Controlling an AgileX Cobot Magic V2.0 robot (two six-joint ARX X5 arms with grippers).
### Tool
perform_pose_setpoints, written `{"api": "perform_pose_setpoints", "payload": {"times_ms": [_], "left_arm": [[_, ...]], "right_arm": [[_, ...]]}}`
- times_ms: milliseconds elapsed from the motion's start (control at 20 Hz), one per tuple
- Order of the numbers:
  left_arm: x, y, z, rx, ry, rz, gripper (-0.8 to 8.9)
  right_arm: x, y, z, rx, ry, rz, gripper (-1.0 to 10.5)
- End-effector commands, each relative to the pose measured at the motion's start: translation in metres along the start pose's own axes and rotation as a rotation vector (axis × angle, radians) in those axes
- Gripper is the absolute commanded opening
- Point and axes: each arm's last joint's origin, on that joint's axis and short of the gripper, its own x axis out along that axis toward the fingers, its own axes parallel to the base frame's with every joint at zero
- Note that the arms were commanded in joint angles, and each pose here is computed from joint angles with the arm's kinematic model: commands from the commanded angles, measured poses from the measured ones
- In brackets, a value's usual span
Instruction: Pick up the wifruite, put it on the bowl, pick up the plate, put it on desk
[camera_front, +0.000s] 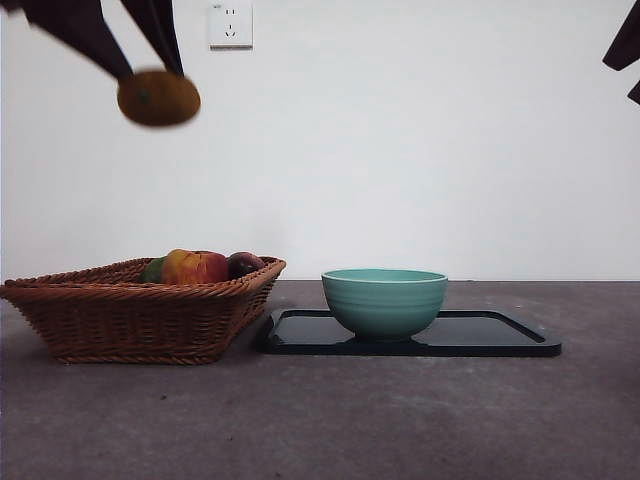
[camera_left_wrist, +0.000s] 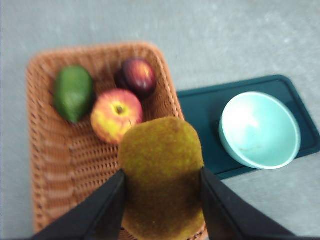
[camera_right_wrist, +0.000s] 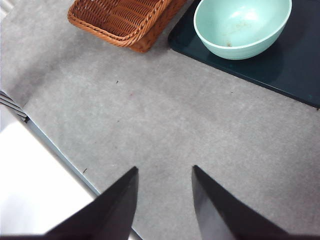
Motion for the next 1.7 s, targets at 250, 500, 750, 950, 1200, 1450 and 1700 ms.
{"api": "perform_pose_setpoints", "payload": {"times_ms": [250,500,750,950,1200,1450,1700], "left_arm": [[0.047,0.012,-0.045,-0.030,-0.009,0.095,1.42],[0.079,0.020,-0.066,-0.007,0.056,0.121,1.42],[0.116,0.022,-0.076,0.023,0.117,0.133,1.42],[0.131,0.023,-0.082,0.034,0.147,0.138,1.45],[0.132,0.023,-0.083,0.034,0.155,0.140,2.73],[0.130,0.023,-0.083,0.035,0.162,0.141,3.54],[0.104,0.020,-0.069,0.029,0.073,0.121,3.53]], "right_arm": [[0.000,0.001,0.002,-0.019,-0.007,0.006,1.7],[0.000,0.001,0.002,-0.019,-0.008,0.006,1.7],[0.000,0.001,0.002,-0.017,-0.006,0.006,1.7],[0.000,0.001,0.002,-0.016,-0.006,0.006,1.7],[0.000,0.001,0.002,-0.016,-0.006,0.006,1.7],[0.000,0.001,0.002,-0.015,-0.006,0.006,1.7],[0.000,0.001,0.002,-0.014,-0.006,0.006,1.7]]}}
